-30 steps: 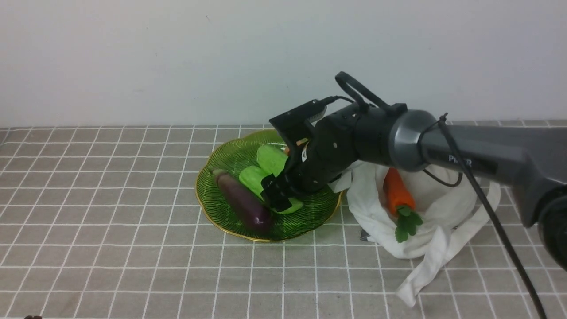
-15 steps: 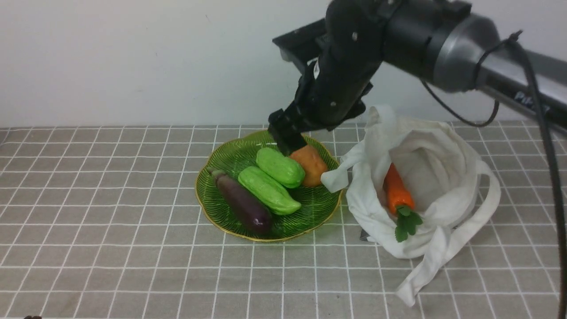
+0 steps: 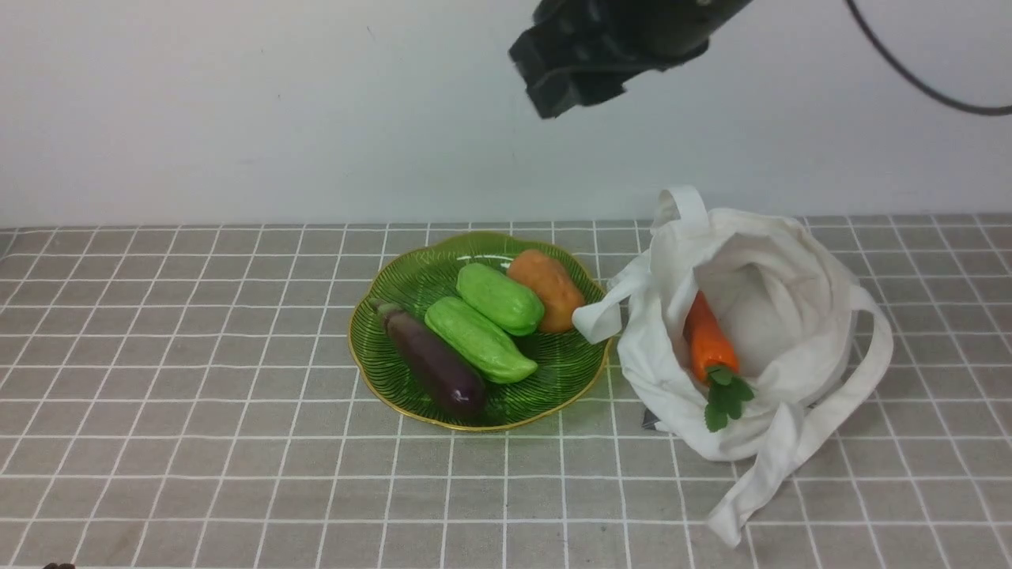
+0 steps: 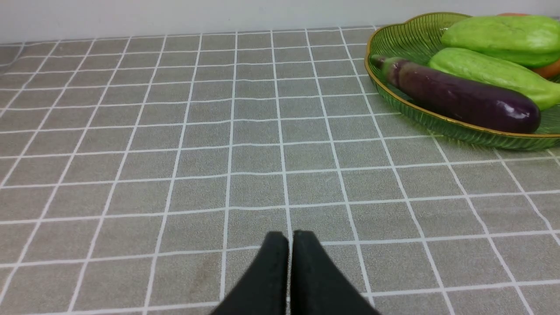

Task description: Take vegetables from bag on grey coffee tablecloth place on plate.

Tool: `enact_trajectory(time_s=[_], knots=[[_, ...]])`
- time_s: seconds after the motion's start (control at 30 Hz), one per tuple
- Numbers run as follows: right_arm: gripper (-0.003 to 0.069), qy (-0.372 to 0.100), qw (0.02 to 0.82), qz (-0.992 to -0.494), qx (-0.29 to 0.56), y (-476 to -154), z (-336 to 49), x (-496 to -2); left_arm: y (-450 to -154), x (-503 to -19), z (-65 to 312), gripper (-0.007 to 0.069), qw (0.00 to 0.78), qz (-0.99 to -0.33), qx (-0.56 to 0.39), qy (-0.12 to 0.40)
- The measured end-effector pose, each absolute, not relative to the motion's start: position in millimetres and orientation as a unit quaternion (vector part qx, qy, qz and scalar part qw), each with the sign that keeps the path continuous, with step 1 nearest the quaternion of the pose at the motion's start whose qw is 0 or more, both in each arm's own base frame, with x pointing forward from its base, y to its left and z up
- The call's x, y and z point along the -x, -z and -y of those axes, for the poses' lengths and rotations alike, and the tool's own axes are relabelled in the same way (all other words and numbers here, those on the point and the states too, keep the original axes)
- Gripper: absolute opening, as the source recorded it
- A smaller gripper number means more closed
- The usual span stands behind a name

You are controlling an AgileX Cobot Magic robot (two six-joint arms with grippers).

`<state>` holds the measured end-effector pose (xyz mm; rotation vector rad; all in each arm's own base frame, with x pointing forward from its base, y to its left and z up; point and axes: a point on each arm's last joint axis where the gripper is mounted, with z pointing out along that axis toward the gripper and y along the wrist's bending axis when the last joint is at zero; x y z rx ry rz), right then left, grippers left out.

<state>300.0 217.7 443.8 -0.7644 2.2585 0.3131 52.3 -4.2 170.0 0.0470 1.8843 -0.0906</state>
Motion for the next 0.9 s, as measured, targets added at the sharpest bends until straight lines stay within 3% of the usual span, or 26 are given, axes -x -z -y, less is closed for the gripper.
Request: enact_trajectory(time_s=[0.07, 0.27, 0.47, 0.7, 0.9], knots=[[0.0173, -0.125, 0.377, -0.869, 0.294, -463.7, -195.1, -269.0, -170.0, -52.3, 4.2, -0.0005, 0.587, -0.808, -0.020, 0.039], [0.0037, -0.118, 0.420, -0.853, 0.288, -490.6, -142.4, -201.2, -170.0, -52.3, 4.2, -0.0005, 0.587, -0.808, -0.020, 0.039], [-0.0012, -0.121, 0.447, -0.845, 0.267, -486.0, -88.8, -130.3, -170.0, -52.3, 4.2, -0.0005, 0.587, -0.808, -0.020, 0.039], [-0.0015, -0.143, 0.475, -0.834, 0.240, -439.8, -36.9, -58.0, -170.0, -52.3, 4.2, -0.0005, 0.587, -0.808, -0.020, 0.039], [-0.0015, -0.197, 0.589, -0.756, 0.207, -366.8, -21.3, -34.6, -170.0, -52.3, 4.2, -0.0005, 0.587, -0.808, -0.020, 0.039]])
